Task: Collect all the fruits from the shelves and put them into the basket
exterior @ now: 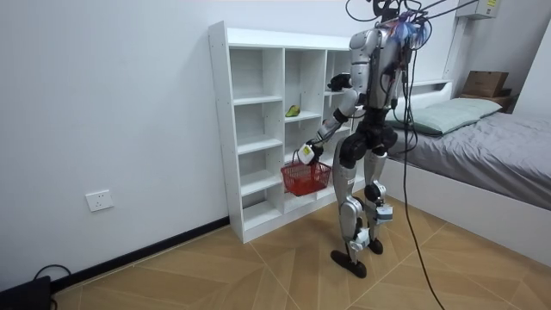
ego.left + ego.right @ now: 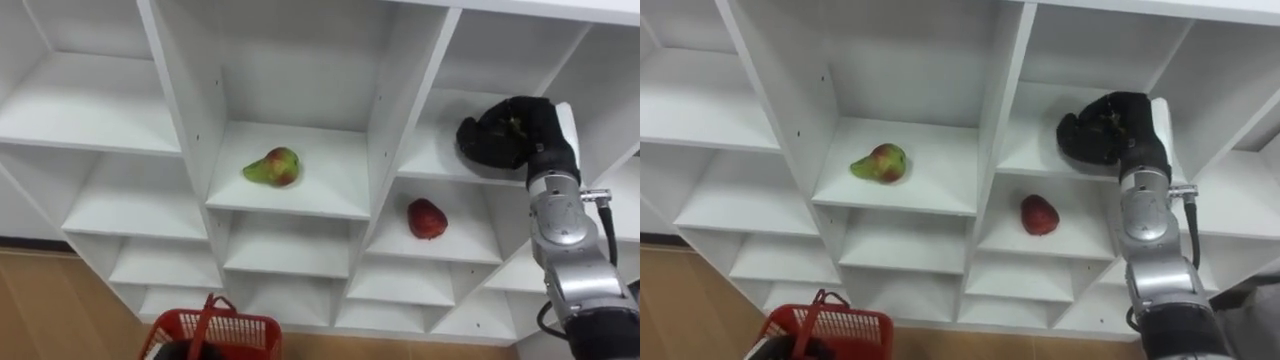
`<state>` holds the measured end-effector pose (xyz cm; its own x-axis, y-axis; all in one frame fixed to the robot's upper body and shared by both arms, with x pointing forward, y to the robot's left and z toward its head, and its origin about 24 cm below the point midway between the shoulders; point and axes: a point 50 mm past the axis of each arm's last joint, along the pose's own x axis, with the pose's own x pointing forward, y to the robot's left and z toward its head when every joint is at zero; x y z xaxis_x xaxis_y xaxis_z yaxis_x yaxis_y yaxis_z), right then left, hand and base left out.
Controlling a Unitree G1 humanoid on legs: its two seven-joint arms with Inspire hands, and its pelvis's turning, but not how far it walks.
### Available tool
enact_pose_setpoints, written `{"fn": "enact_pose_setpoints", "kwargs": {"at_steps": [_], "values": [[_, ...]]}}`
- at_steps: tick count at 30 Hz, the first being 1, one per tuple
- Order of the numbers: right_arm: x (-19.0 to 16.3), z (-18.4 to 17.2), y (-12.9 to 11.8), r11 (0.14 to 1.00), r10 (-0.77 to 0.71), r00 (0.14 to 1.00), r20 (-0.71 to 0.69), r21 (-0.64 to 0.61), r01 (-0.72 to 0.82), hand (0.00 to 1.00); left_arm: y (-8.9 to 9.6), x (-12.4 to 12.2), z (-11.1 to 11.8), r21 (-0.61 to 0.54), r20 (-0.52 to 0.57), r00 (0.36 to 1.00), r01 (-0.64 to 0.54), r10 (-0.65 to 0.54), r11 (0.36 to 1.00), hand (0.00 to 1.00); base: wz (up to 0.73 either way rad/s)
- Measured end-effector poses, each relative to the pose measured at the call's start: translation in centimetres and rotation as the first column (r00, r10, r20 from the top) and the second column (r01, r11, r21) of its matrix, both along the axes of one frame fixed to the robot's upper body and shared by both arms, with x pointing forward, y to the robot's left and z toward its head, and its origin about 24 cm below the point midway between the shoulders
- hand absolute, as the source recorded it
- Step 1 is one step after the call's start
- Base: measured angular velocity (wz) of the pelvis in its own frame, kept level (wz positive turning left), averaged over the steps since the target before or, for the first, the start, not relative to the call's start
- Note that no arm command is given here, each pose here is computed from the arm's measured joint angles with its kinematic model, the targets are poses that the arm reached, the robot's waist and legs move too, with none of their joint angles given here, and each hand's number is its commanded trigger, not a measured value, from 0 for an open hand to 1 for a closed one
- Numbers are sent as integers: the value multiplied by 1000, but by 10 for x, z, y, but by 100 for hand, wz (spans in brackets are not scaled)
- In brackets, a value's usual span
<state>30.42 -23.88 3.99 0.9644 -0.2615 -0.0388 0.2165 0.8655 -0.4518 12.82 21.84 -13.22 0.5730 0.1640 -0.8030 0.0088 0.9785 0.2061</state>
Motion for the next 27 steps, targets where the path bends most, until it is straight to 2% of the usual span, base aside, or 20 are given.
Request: {"fn": "enact_pose_setpoints", "kwargs": {"at_steps": [7, 11, 17, 22, 27], "values": [[0, 0, 11, 999, 39, 999, 3, -9, -39, 100, -18, 33, 19, -79, 144, 989, 50, -38, 996, 100, -1], [-4, -3, 16, 998, 60, 998, 2, -6, -60, 100, -28, 42, 24, -144, 183, 982, 65, -38, 987, 100, -3], [-5, -6, 20, 998, 63, 998, -3, 10, -63, 100, -42, 57, 38, -181, 265, 961, 128, -77, 975, 100, 0], [-6, -6, 20, 998, 67, 998, 5, 10, -67, 100, -50, 58, 39, -198, 276, 956, 155, -97, 968, 100, 0], [-7, -4, 21, 997, 74, 997, 15, 11, -74, 100, -51, 58, 39, -212, 275, 955, 171, -109, 962, 100, 0]]}}
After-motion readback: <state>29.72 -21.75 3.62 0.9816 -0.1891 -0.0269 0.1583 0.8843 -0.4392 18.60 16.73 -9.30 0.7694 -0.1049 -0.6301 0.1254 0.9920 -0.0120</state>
